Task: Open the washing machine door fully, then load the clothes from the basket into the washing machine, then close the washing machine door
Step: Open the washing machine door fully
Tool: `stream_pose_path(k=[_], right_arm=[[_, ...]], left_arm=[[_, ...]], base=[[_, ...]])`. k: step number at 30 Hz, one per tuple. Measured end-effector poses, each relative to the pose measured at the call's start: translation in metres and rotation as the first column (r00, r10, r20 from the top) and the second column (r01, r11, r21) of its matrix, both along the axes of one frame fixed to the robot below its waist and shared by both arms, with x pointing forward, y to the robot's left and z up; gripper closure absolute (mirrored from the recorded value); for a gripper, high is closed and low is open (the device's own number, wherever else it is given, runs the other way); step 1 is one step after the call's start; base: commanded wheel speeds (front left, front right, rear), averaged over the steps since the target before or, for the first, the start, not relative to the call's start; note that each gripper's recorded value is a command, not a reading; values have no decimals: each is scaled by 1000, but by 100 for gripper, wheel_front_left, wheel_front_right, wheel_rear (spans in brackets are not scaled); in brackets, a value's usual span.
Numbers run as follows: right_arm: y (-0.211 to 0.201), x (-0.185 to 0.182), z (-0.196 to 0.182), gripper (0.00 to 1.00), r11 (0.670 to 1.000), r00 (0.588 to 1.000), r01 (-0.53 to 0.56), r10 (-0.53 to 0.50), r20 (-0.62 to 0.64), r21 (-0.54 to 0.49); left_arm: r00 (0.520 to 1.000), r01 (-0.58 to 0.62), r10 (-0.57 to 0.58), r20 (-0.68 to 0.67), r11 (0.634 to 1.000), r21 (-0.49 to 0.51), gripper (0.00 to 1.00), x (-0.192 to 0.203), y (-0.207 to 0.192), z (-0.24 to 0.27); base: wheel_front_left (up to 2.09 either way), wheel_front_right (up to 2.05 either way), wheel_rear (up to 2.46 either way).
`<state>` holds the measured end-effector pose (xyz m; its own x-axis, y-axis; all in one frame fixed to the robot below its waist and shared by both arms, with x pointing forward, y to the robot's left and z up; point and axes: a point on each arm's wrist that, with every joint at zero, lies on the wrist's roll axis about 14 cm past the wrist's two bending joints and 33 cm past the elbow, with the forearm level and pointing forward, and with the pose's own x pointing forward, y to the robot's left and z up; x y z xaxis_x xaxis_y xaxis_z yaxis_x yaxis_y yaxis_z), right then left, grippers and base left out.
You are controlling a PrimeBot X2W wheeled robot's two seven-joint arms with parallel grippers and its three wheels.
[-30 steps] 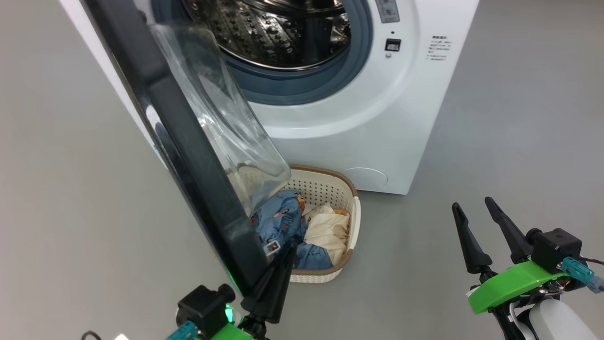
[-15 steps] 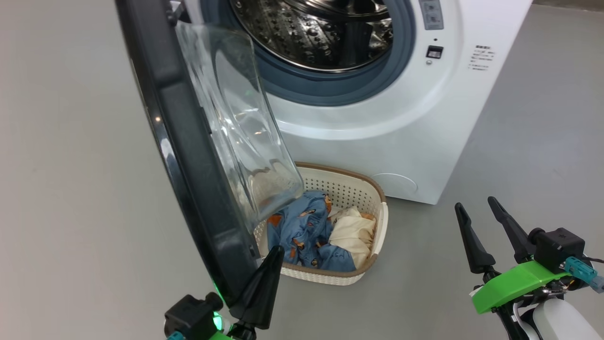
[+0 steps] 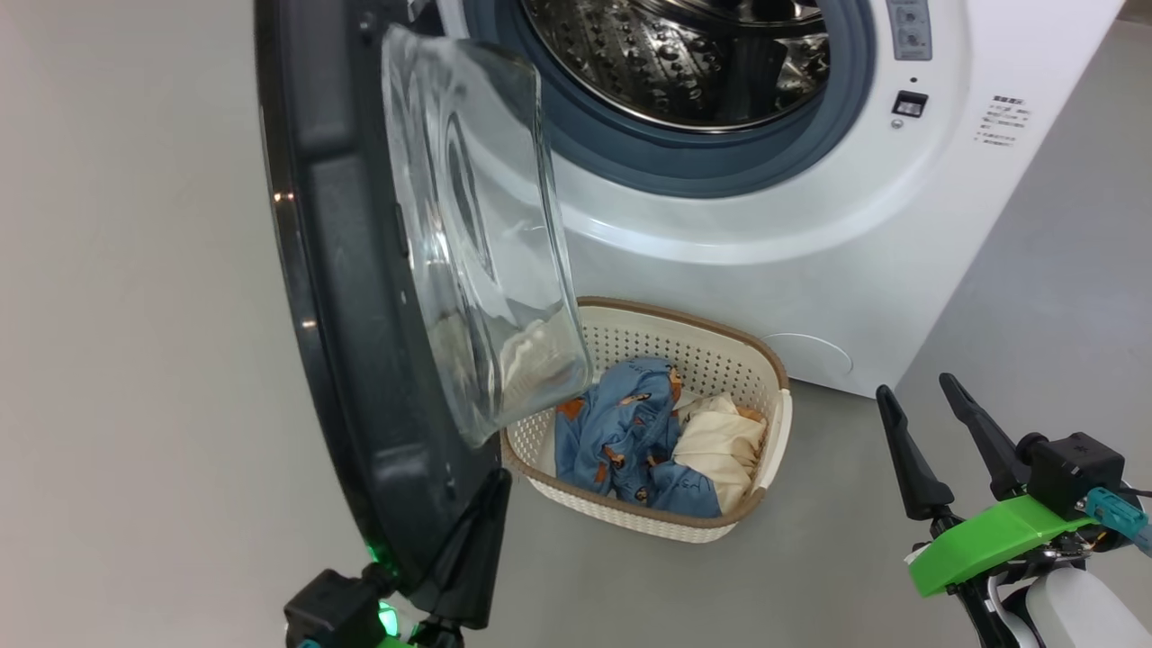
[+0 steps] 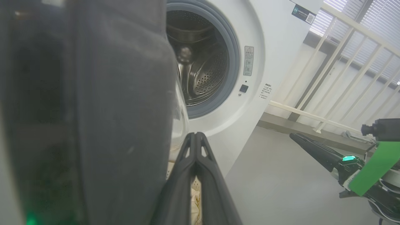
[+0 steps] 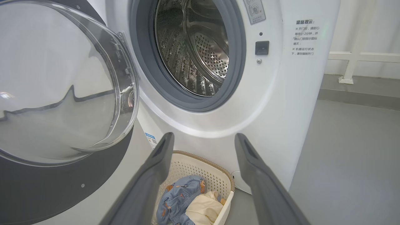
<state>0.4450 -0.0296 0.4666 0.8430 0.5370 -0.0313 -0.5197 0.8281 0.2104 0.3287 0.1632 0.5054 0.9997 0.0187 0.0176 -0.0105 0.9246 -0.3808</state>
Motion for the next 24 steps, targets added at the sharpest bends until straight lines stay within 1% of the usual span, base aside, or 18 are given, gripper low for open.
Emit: stream_pose_path(k=[11, 20, 24], right_arm=[[14, 2, -2, 0, 999, 999, -37, 37, -3, 0], [17, 2, -2, 0, 999, 999, -48, 48, -1, -2], [16, 1, -1, 0, 999, 999, -47, 47, 0, -4]], left_arm=[[989, -147, 147, -25, 989, 18, 100, -15, 40, -5], [962, -267, 270, -34, 962, 56, 100, -27, 78, -6], [952, -302, 305, -35, 951, 72, 100, -30, 92, -6]], base=[[0, 0, 0], [0, 0, 0], [0, 0, 0]])
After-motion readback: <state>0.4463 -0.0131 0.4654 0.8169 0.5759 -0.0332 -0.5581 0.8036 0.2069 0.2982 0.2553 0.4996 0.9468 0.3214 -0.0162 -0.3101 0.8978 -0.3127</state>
